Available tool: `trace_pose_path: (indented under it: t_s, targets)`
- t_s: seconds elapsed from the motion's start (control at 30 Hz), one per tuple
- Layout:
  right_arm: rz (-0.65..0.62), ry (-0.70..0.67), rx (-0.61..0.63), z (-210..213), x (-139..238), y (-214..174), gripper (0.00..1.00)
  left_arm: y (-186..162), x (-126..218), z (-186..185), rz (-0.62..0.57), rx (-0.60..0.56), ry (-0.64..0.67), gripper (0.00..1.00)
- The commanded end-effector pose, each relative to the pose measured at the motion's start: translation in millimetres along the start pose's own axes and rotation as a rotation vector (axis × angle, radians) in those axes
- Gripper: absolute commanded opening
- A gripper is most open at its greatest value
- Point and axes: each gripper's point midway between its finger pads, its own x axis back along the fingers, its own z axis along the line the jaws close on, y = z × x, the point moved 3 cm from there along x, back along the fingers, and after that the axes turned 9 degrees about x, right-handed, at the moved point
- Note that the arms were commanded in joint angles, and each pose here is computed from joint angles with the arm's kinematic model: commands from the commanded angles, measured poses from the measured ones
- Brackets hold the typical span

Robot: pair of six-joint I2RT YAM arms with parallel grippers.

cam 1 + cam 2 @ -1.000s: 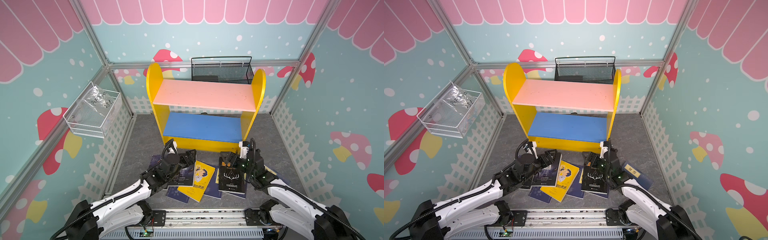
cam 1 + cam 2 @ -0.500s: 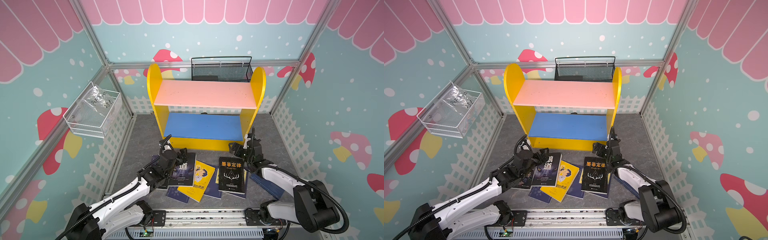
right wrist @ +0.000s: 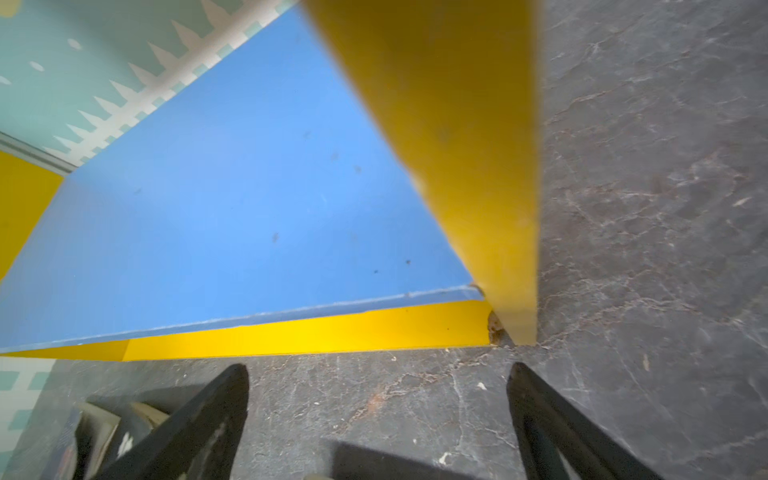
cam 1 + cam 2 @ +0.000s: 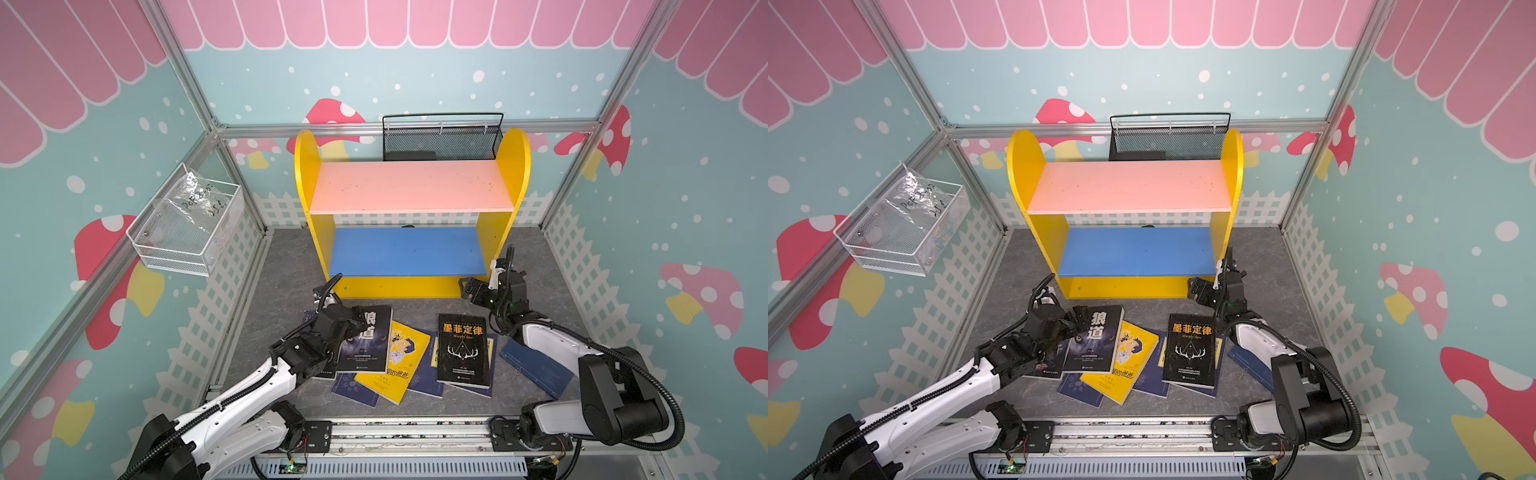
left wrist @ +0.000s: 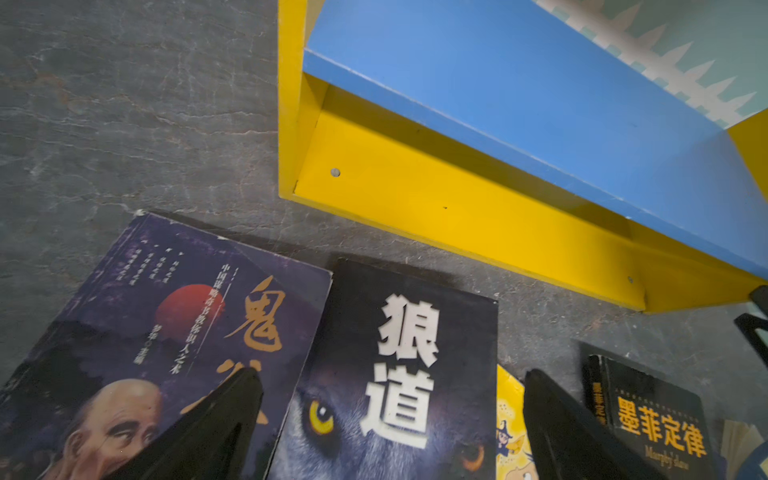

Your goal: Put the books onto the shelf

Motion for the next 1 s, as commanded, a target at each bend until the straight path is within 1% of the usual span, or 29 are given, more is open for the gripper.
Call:
trace_pose_path:
  t_s: [0.0, 0.07, 0.2, 0.3, 0.37, 0.43, 0.5, 0.6, 0.63, 0.73, 0.8, 0.87, 0.97]
  targets:
    - [-0.008, 0.141, -0.09, 29, 14, 2, 0.98, -13, 1, 24, 0.055, -0.015, 0.093, 1.0]
    - [0.026, 0.158, -0.128, 42, 23, -15, 0.98, -21, -1, 26, 0.084, -0.01, 0.091, 1.0]
    - [0.098, 0.19, -0.133, 76, 43, -45, 0.98, -40, -7, 34, 0.16, -0.023, 0.102, 1.0]
    - [0.142, 0.265, -0.154, 103, 52, -64, 0.98, -59, -11, 34, 0.255, -0.034, 0.074, 1.0]
    - [0.166, 0.308, -0.152, 116, 53, -76, 0.98, -66, -12, 34, 0.287, -0.039, 0.055, 0.99]
    - [0.21, 0.297, -0.167, 119, 47, -91, 0.98, -72, -12, 30, 0.318, -0.041, 0.017, 0.99]
    - [0.238, 0.336, -0.175, 130, 43, -104, 0.95, -77, -11, 27, 0.339, -0.028, -0.024, 0.99]
    - [0.245, 0.425, -0.167, 158, 39, -111, 0.95, -87, -14, 29, 0.358, 0.012, -0.061, 0.99]
    - [0.273, 0.44, -0.161, 166, 34, -117, 0.95, -90, -15, 28, 0.362, 0.022, -0.081, 0.99]
    - [0.348, 0.465, -0.144, 184, 16, -131, 0.89, -95, -20, 34, 0.362, 0.038, -0.059, 0.99]
    - [0.373, 0.462, -0.14, 188, 2, -140, 0.89, -99, -24, 38, 0.368, 0.04, -0.038, 0.99]
    - [0.365, 0.472, -0.13, 192, -10, -142, 0.87, -102, -26, 40, 0.372, 0.052, -0.039, 0.99]
    - [0.361, 0.469, -0.083, 199, -25, -145, 0.84, -106, -29, 40, 0.373, 0.059, -0.061, 0.99]
